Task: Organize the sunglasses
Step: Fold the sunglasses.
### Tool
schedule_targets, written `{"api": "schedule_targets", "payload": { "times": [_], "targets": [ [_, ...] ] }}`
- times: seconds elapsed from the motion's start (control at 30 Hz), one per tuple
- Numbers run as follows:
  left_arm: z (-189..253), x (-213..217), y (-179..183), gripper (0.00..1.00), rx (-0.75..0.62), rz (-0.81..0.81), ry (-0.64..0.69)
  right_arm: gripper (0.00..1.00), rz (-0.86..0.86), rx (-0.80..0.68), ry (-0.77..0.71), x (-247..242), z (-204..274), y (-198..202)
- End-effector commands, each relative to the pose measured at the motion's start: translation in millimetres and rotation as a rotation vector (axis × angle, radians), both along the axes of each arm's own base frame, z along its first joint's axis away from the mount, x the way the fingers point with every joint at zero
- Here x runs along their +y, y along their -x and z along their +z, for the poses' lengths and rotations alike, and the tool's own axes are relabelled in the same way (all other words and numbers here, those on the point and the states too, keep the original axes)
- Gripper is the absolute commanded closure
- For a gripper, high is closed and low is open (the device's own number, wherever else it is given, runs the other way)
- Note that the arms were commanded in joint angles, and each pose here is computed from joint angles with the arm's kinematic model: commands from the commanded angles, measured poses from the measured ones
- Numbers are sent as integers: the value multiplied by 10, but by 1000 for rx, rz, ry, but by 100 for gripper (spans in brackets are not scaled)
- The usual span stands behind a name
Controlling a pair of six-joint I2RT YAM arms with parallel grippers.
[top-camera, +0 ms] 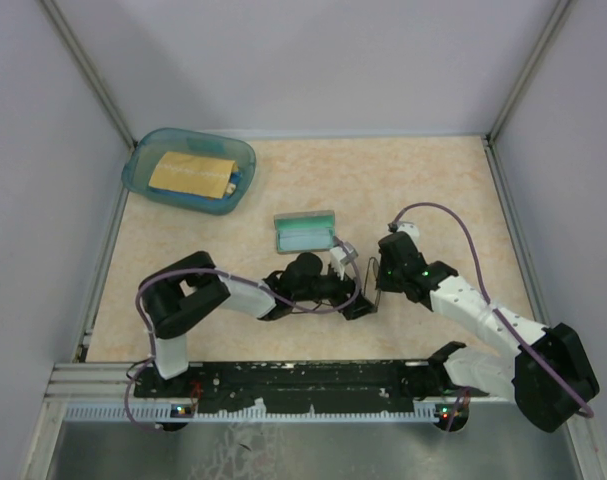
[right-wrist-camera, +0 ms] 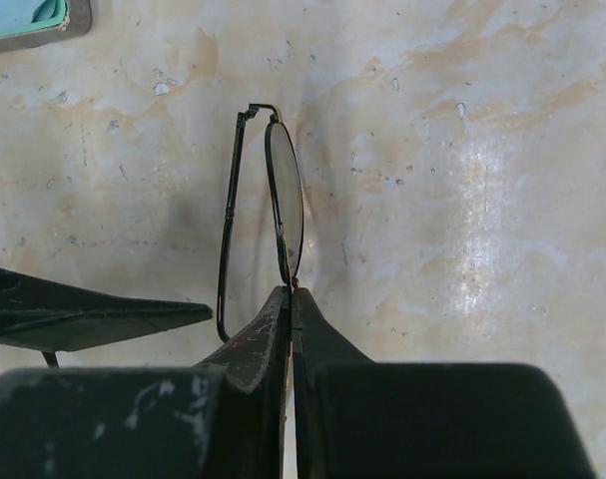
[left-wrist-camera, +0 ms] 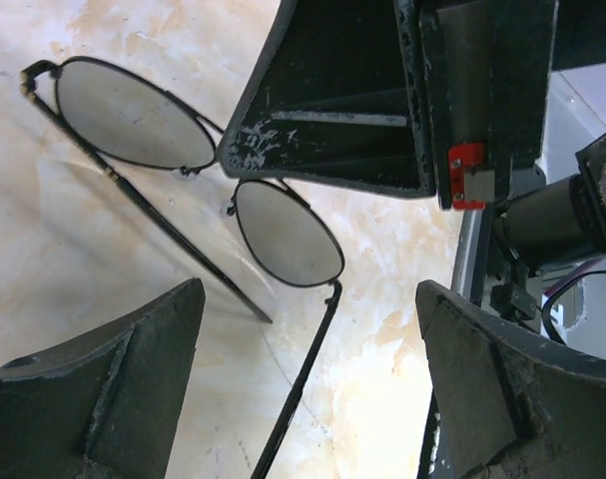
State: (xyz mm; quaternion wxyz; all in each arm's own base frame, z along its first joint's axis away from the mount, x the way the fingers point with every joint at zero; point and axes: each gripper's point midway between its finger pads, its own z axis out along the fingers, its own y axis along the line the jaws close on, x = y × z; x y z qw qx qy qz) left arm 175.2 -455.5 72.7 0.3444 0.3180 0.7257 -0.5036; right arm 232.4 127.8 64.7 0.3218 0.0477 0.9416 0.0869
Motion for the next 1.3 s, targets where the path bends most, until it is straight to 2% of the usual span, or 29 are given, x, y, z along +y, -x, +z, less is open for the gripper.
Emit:
{"api": "schedule_targets", "payload": {
  "times": [0.0,0.23,0.43,0.6,0.9,1.27],
  "targets": [
    [179,137,-88,7,-68,75,-4,100,-15,-43,-24,34,84,-112],
    [238,696,-298,6,-133,300,-147,100,-12,-49,-20,18,101,-102],
    [-23,1002,-259,6,-121,327,-324,100,-6,-52,-22,27,96,-106],
    [-240,1142,-164,7,-108,288,-458,100,2,-53,-28,53,89,-120],
    [-279,1241,-100,7,-119,271,-526,100,11,-55,-32,72,100,-132],
    [-374,1222,-391,6,-130,414,-608,100,23,-51,-22,54,90,-104]
  ]
}}
